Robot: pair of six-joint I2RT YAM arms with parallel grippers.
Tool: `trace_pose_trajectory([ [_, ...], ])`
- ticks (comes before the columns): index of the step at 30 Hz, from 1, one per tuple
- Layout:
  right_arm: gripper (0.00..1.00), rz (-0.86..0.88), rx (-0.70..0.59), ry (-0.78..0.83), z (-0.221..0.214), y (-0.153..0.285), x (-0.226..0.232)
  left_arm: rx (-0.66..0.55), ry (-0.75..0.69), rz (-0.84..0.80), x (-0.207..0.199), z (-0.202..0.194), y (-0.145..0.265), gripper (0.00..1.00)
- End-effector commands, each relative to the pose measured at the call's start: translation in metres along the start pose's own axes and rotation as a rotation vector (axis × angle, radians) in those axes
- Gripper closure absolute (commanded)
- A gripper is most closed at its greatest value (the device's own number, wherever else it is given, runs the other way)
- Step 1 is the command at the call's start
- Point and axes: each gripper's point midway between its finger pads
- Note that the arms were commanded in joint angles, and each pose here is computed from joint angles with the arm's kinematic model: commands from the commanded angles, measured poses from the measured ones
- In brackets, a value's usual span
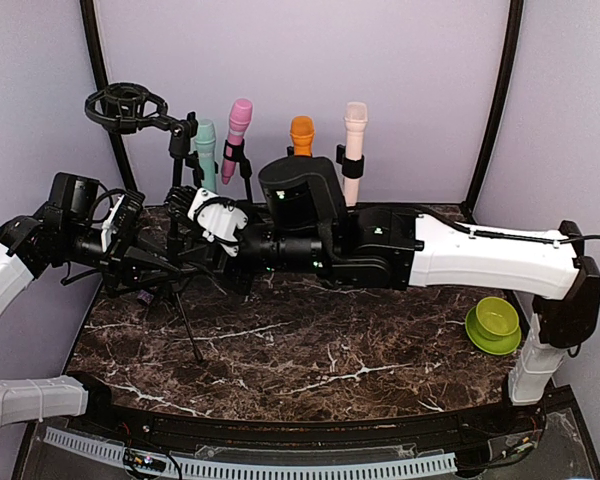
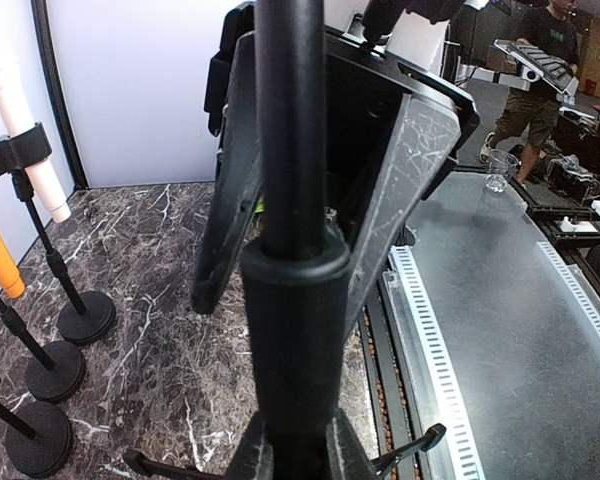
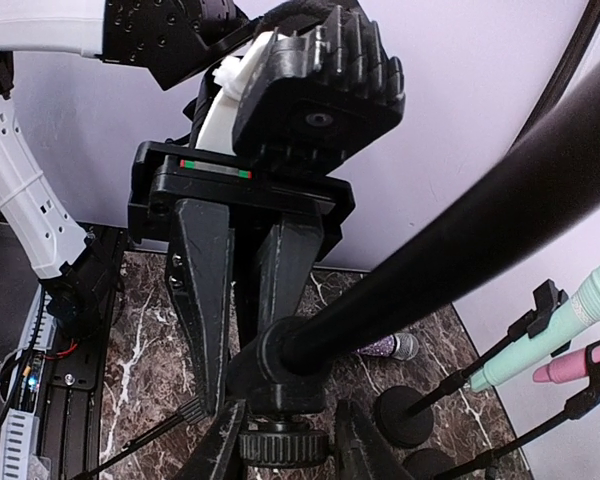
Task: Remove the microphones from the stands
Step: Unscrew the knob on the stand of the microphone stand.
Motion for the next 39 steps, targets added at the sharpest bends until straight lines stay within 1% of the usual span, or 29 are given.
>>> trace_pose_trajectory([
  [1, 0.69, -0.067, -0.054, -0.030, 0.018, 0.000, -0.013, -0.034, -0.068, -0.027, -0.010, 0.012, 0.003, 1.00],
  [3, 0.69, -0.080, -0.049, -0.032, 0.017, -0.001, -0.015, -0.034, -0.068, -0.027, -0.010, 0.012, 0.003, 1.00],
  [4, 0.71, -0.083, -0.049, -0.033, 0.017, 0.000, -0.016, -0.033, -0.066, -0.028, -0.010, 0.011, 0.003, 1.00],
  [7, 0.78, -0.073, -0.053, -0.039, 0.018, 0.001, -0.016, -0.033, -0.068, -0.027, -0.010, 0.011, 0.003, 1.00],
  [11, 0.91, -0.068, -0.057, -0.062, 0.020, 0.005, -0.018, -0.032, -0.067, -0.026, -0.010, 0.011, 0.002, 1.00],
  [12, 0.92, -0.066, -0.058, -0.068, 0.020, 0.005, -0.019, -0.032, -0.070, -0.027, -0.010, 0.011, 0.002, 1.00],
  [15, 1.00, -0.033, -0.064, -0.110, 0.021, 0.007, -0.019, -0.022, -0.080, -0.026, -0.010, 0.007, 0.002, 1.00],
  [22, 1.00, 0.135, -0.065, -0.278, 0.020, 0.009, -0.019, 0.026, -0.142, -0.007, -0.009, -0.003, 0.003, 1.00],
  [30, 1.00, 0.394, -0.096, -0.555, 0.018, 0.012, -0.014, 0.034, -0.162, -0.004, -0.009, -0.003, 0.003, 1.00],
  [39, 0.99, 0.602, -0.110, -0.763, 0.016, 0.013, -0.003, 0.053, -0.194, 0.005, -0.008, -0.008, 0.003, 1.00],
])
Point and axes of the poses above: each gripper's point midway between its finger pads, its own y axis back along the fingers, its own x axis along the line the jaws close on, z = x × y, and after that the axes turned 3 degrees about y, right-handed
